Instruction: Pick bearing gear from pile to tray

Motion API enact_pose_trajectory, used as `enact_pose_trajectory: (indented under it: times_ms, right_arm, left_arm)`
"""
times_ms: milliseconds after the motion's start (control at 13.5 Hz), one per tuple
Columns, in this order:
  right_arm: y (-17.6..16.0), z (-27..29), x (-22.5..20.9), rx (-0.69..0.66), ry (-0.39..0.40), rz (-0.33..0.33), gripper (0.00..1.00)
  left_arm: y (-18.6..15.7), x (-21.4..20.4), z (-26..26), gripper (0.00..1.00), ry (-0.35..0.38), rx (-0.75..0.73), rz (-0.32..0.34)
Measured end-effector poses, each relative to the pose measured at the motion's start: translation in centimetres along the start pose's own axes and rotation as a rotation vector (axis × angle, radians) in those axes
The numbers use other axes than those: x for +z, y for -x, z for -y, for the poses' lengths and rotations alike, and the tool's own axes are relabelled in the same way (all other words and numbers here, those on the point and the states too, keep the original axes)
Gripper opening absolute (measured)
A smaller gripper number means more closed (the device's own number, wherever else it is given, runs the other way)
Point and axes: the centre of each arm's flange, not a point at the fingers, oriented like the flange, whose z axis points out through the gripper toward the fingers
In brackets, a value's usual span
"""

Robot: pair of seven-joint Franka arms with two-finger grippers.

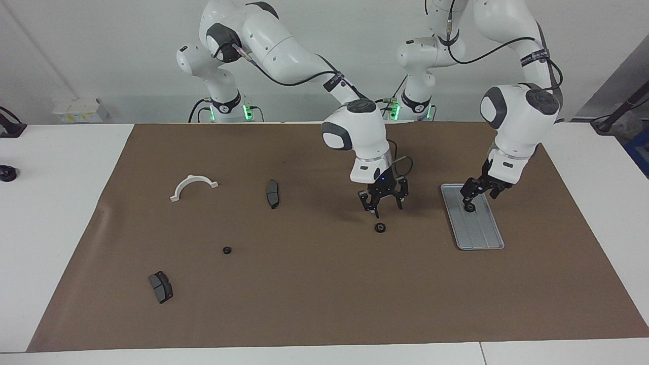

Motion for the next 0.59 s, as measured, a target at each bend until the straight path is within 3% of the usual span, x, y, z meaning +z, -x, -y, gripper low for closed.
enact_pose_trajectory:
  times_ms: [296, 593]
  right_arm:
    - [-5.1, -9.0, -0.7, 0.065, 0.085, -0.033, 0.76]
    - [-8.6, -20.7, -2.3, 0.055, 0.208, 0.051, 0.76]
  left_arm:
    - [0.1, -0.1, -1.4, 1.00, 0.009, -0.026, -0.017]
    - [1.8, 0.2, -10.4, 1.00, 0.042, -0.125, -0.033]
